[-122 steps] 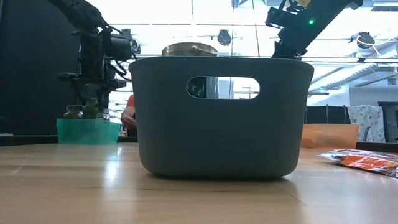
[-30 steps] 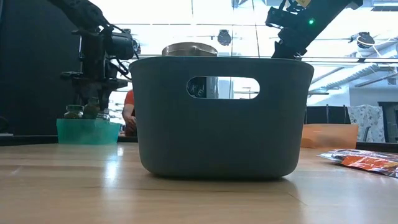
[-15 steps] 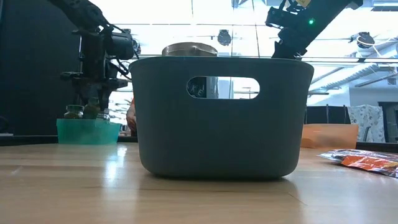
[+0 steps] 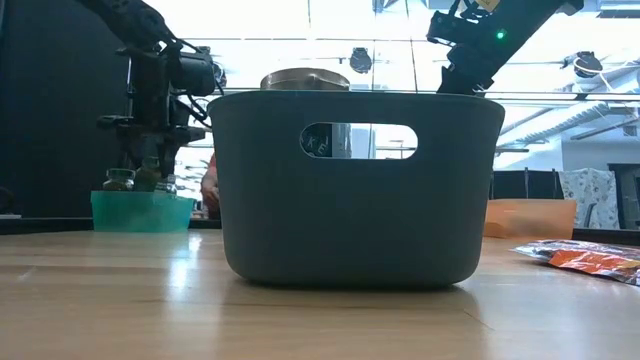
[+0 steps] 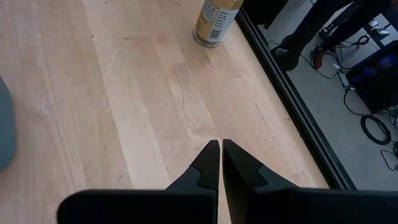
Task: Sort spices by type
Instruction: Put the green seasoning bottle into the light blue bin
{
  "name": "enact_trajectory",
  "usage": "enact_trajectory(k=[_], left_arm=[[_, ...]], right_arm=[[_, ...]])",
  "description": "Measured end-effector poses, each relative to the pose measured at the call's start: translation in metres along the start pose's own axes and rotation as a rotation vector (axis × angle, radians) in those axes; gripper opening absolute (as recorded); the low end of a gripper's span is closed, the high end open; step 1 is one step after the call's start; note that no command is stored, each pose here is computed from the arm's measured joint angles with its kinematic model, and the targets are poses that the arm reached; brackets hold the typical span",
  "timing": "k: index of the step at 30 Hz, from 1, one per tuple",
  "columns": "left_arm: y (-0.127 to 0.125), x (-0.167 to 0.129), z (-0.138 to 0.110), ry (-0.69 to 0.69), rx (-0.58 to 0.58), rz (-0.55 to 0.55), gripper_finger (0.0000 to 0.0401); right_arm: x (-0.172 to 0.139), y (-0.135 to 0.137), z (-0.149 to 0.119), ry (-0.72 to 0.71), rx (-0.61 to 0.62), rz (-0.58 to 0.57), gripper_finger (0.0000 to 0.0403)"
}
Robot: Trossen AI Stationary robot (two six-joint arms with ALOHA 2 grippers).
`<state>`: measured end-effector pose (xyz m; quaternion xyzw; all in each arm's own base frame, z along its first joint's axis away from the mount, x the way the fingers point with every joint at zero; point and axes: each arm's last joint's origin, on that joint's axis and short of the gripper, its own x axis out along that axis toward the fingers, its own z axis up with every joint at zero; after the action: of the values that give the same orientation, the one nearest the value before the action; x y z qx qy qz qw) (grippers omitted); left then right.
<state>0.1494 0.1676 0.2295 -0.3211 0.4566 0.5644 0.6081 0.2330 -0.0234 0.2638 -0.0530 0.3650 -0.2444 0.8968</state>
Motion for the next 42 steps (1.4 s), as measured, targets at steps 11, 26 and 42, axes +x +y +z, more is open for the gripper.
enact_trajectory(k=[11, 26, 42], left_arm=[[0.0, 0.0, 0.0, 0.0, 0.007, 0.0, 0.0233], [-0.0007, 0.0, -0.0005, 0.016, 0.01, -0.024, 0.0233], [-0.0012, -0.0001, -0.001, 0.029, 0.009, -0.044, 0.0255]], right_arm=[[0.0, 0.0, 0.0, 0.0, 0.0, 0.0, 0.0], [0.0, 0.0001, 0.0, 0.0, 0.0, 0.001, 0.0], [0.0, 0.0, 0.0, 0.0, 0.0, 0.0, 0.0]])
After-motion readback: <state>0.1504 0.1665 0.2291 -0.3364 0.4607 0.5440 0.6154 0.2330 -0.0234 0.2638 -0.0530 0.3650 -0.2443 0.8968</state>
